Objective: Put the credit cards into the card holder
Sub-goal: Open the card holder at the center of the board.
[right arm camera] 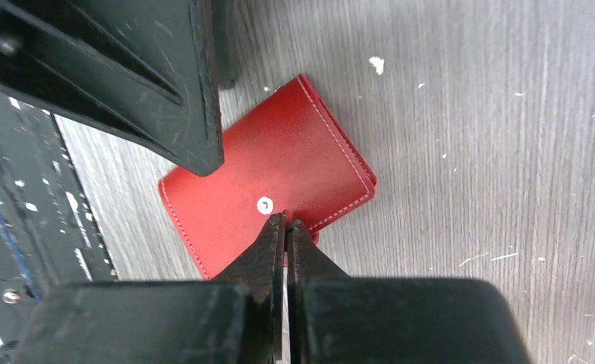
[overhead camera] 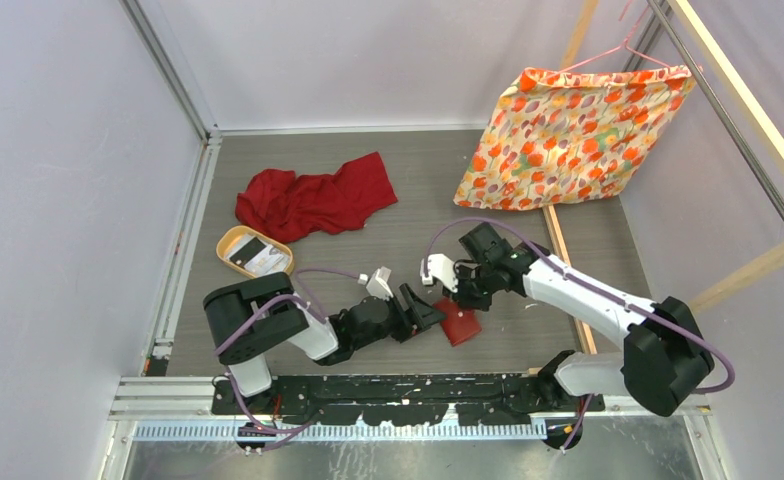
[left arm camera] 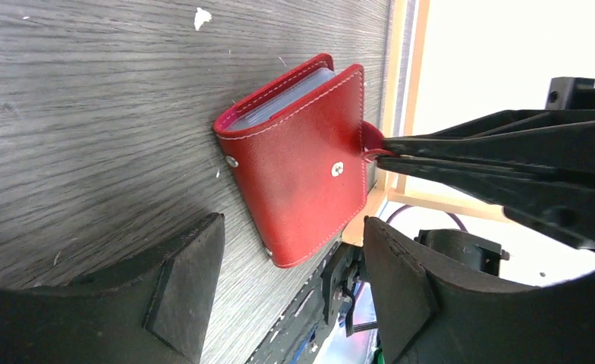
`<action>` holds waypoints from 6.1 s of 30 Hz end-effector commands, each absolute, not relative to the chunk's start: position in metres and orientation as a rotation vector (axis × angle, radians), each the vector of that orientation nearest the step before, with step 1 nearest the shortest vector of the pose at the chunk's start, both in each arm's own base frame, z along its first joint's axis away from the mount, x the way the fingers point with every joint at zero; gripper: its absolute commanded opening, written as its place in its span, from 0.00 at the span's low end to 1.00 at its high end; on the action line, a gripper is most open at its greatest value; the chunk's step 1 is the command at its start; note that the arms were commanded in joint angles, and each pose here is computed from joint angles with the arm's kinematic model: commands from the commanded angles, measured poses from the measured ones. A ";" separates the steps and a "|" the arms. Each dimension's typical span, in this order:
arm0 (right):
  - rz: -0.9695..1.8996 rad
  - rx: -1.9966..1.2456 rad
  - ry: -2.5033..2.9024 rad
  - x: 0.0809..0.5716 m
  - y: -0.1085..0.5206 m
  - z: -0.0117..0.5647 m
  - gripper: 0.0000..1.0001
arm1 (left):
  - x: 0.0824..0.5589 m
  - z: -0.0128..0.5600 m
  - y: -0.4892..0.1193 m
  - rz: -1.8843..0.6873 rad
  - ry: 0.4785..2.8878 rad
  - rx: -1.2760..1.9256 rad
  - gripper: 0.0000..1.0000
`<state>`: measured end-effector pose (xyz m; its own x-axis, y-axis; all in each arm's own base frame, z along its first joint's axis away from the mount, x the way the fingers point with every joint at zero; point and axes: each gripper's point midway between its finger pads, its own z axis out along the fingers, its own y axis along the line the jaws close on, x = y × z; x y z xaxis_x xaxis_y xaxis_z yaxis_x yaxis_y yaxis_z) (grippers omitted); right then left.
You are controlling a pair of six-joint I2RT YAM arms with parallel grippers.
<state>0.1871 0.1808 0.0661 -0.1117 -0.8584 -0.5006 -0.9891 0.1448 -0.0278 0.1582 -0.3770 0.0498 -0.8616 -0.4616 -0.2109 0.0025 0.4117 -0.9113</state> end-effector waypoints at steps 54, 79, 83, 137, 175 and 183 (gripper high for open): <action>0.865 -1.472 1.955 0.180 0.215 0.152 0.53 | 0.157 0.053 -0.320 -1.089 2.348 -0.216 0.55; 0.277 -1.302 2.914 0.222 0.147 -0.011 0.01 | 0.150 0.033 -0.359 -1.349 2.355 -0.314 0.61; 0.328 -1.288 2.970 0.216 0.143 -0.017 0.01 | 0.155 0.021 -0.362 -1.371 2.348 -0.401 0.61; 1.466 -0.614 2.540 0.224 0.258 0.111 0.60 | 0.181 0.094 -0.284 -0.588 2.787 0.265 0.00; 1.627 -0.576 2.459 0.234 0.267 0.122 0.70 | 0.201 0.121 -0.266 -0.209 2.856 0.427 0.00; 1.625 -0.559 2.474 0.235 0.267 0.120 0.69 | 0.202 0.117 -0.273 -0.182 2.843 0.427 0.00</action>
<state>0.2322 0.2646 0.1127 -0.9275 -0.2415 -0.2854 -0.3610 0.3796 0.8518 0.1947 -0.2673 0.1068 -0.9351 0.2717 -0.2273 0.2985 0.9499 -0.0925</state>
